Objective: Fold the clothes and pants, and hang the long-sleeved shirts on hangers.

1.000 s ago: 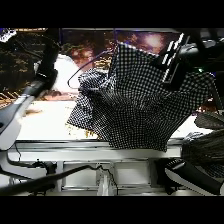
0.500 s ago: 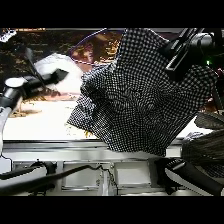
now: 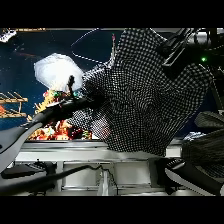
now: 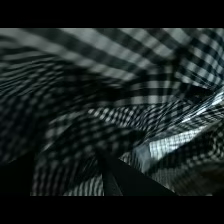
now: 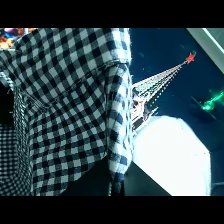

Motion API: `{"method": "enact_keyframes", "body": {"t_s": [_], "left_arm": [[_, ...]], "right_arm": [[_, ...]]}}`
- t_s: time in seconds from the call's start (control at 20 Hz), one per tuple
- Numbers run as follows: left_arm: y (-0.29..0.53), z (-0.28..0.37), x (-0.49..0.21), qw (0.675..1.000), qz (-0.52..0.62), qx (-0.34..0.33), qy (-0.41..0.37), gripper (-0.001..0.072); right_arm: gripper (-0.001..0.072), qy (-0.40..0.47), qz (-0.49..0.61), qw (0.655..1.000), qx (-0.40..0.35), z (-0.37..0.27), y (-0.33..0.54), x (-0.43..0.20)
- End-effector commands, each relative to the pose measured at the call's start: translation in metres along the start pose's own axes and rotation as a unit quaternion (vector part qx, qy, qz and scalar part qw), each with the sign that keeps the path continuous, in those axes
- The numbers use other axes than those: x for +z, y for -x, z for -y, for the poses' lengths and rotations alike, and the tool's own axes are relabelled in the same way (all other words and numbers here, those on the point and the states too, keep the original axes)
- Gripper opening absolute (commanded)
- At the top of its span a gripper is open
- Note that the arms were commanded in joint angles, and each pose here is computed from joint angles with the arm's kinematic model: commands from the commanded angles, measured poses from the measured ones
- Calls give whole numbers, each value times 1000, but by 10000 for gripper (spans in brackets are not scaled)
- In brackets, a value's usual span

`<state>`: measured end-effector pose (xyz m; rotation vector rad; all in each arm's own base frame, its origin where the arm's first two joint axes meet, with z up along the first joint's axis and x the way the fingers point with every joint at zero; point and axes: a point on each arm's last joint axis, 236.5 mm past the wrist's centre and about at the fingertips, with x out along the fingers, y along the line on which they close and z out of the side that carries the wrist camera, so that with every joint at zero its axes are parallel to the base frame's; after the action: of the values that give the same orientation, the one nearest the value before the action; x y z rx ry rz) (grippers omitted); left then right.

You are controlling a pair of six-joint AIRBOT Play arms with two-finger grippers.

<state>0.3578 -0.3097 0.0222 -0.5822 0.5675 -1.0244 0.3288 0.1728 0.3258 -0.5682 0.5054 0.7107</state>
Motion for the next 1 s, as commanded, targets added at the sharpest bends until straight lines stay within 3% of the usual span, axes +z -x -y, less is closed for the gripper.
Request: {"method": "enact_keyframes", "body": {"t_s": [0.0,0.15,0.25,0.3,0.35,0.6,0.95], "left_arm": [[-23,-11,8,996,83,26,17,449],[-36,-4,6,995,96,-13,35,420],[-45,4,9,994,100,-40,34,275],[-47,4,10,993,100,-42,43,104],[-47,3,11,993,102,-41,50,18],[-30,-20,35,989,129,-28,74,14],[53,-78,120,963,250,-19,98,10]], "right_arm": [[23,-20,-4,1000,7,-3,0,-1],[23,-23,-20,999,24,-11,0,-9],[23,-23,-30,999,29,-14,0,-14],[23,-23,-32,999,31,-15,1,-15],[23,-23,-33,999,31,-15,1,-15],[23,-22,-63,997,46,-23,3,-29],[23,-8,-51,998,29,-14,2,-24]]}}
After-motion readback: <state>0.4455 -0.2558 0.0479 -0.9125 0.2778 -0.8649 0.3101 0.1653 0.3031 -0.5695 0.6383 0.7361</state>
